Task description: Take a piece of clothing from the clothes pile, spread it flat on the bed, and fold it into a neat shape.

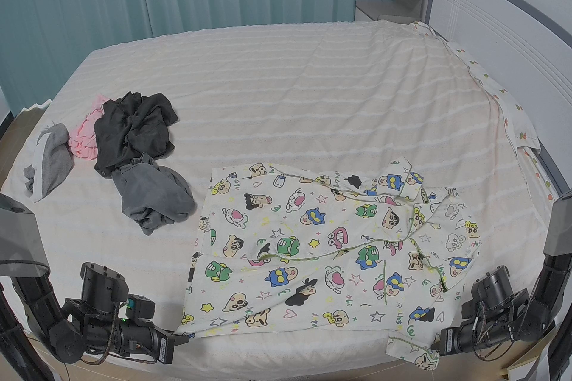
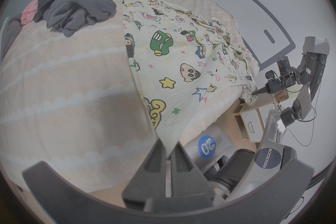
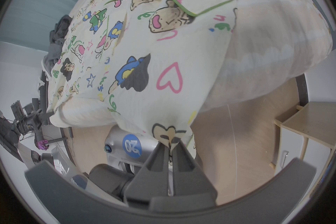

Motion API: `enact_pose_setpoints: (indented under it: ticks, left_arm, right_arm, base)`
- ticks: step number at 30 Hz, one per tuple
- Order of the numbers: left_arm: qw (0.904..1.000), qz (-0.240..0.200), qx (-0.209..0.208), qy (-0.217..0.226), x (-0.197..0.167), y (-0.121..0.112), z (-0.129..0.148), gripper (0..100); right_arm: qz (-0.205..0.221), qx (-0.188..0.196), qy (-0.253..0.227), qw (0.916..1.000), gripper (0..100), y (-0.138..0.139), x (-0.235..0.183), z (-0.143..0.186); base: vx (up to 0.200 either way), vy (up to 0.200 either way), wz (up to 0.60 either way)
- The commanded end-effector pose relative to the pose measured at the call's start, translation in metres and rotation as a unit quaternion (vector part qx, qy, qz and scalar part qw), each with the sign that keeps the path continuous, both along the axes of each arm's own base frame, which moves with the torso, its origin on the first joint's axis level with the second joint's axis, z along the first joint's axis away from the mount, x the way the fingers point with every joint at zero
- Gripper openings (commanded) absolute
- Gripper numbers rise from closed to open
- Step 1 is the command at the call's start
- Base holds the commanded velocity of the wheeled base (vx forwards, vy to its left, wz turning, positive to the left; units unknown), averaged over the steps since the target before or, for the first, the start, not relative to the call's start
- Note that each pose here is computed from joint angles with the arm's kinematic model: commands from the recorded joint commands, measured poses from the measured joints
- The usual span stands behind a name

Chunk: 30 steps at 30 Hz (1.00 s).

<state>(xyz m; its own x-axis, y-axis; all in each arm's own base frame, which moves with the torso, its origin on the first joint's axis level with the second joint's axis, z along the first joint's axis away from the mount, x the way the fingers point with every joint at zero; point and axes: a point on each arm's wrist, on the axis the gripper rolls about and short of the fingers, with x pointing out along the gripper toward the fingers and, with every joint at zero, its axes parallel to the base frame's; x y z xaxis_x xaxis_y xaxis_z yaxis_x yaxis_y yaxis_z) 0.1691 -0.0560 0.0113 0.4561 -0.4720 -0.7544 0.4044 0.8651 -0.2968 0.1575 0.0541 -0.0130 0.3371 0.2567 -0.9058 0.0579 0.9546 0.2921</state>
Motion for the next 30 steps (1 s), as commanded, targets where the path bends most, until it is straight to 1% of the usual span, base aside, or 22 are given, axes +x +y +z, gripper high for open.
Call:
enact_pose_setpoints:
  ticks: [1, 5, 9, 14, 23, 24, 25, 26, 30]
  left_arm:
    - [1.0000, -0.004, 0.006, 0.001, -0.003, 0.001, 0.000, 0]
    - [0.9999, -0.002, 0.012, 0.002, -0.003, 0.001, -0.001, 0]
    - [0.9997, -0.008, 0.019, 0.014, -0.006, 0.000, -0.003, 0]
    - [0.9981, -0.005, 0.055, 0.029, -0.010, -0.001, -0.007, 0]
    - [0.9975, -0.010, 0.058, 0.040, -0.009, -0.003, -0.012, 0]
    - [0.9975, -0.011, 0.058, 0.040, -0.009, -0.003, -0.012, 100]
    - [0.9974, -0.011, 0.058, 0.040, -0.010, -0.003, -0.012, 100]
    - [0.9974, -0.012, 0.058, 0.040, -0.010, -0.004, -0.012, 100]
    - [0.9981, -0.004, 0.055, 0.029, -0.008, -0.003, -0.009, 100]
  right_arm:
    - [0.005, -0.008, -0.009, 0.9999, 0, -0.009, -0.012, 0.015]
    - [0.019, -0.019, 0.000, 0.9996, 0, -0.014, -0.018, 0.019]
    - [0.025, -0.029, 0.011, 0.9992, 0, -0.018, -0.022, 0.020]
    - [0.028, -0.039, 0.034, 0.9983, 0, -0.024, -0.026, 0.018]
    - [0.035, -0.043, 0.041, 0.9976, 0, -0.025, -0.026, 0.016]
    - [0.035, -0.043, 0.041, 0.9976, 0, -0.025, -0.026, 0.016]
    - [0.036, -0.044, 0.043, 0.9975, 0, -0.025, -0.026, 0.016]
    - [0.038, -0.044, 0.043, 0.9974, 100, -0.025, -0.026, 0.015]
    - [0.031, -0.042, 0.036, 0.9980, 100, -0.026, -0.027, 0.018]
  base:
    - [0.000, 0.000, 0.00]
    - [0.000, 0.000, 0.00]
    - [0.000, 0.000, 0.00]
    - [0.000, 0.000, 0.00]
    - [0.000, 0.000, 0.00]
    - [0.000, 0.000, 0.00]
    - [0.000, 0.000, 0.00]
    - [0.000, 0.000, 0.00]
    - [0.000, 0.000, 0.00]
